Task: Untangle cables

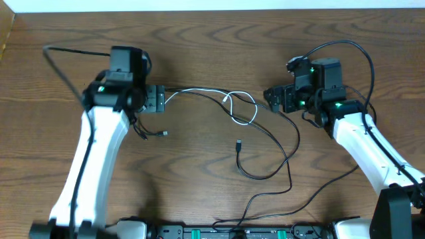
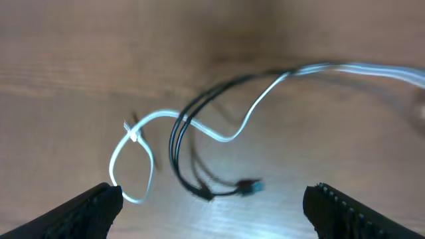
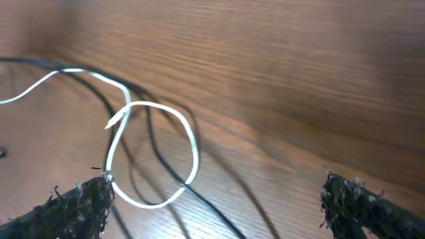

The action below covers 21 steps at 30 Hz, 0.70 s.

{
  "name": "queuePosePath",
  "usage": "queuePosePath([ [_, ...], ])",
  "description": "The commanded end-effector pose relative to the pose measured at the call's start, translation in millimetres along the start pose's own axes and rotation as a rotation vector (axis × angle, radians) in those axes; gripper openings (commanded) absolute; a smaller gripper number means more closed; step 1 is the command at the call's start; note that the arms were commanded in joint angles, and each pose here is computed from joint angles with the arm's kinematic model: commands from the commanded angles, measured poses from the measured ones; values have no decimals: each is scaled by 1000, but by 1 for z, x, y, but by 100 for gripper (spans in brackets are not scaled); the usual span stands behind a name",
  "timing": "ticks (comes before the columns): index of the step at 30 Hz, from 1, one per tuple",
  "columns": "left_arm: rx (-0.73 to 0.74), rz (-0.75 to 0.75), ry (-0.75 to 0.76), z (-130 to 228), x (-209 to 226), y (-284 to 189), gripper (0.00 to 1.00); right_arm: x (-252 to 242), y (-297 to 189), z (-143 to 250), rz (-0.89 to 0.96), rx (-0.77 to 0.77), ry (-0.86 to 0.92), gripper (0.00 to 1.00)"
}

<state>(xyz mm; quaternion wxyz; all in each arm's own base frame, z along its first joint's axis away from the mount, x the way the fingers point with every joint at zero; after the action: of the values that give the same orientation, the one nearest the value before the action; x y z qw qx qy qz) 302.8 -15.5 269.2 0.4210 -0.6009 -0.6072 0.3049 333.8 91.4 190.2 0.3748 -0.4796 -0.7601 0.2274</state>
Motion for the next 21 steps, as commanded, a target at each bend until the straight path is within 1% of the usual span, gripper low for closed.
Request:
queuePosePath([
  [1,-149,64,-8,-3,0,-39,92,13,5,6,-59,30,-50,99],
  [6,-260,58,-18,4,4,-75,92,25,8,11,-80,54,-73,99],
  [10,-310,54,-23,9,6,-90,92,34,10,13,-98,60,-96,99],
  [18,-316,54,-24,10,6,-93,92,43,12,16,-112,70,-117,99],
  [21,-312,54,-23,9,6,-91,92,42,13,16,-85,63,-118,99],
])
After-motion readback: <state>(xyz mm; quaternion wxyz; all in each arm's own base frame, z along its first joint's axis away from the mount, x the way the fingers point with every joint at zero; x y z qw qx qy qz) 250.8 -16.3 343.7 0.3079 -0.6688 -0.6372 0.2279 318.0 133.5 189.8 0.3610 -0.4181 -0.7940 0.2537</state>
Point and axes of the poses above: each gripper's point midway between its finger pads, its own y axis out along the fingers, its own x axis along the line the jaws close on, z = x × y, the point moved 10 cm from there along -y, back along the fingers, and after that the axes turned 6 degrees about y, right-handed, at the moved point
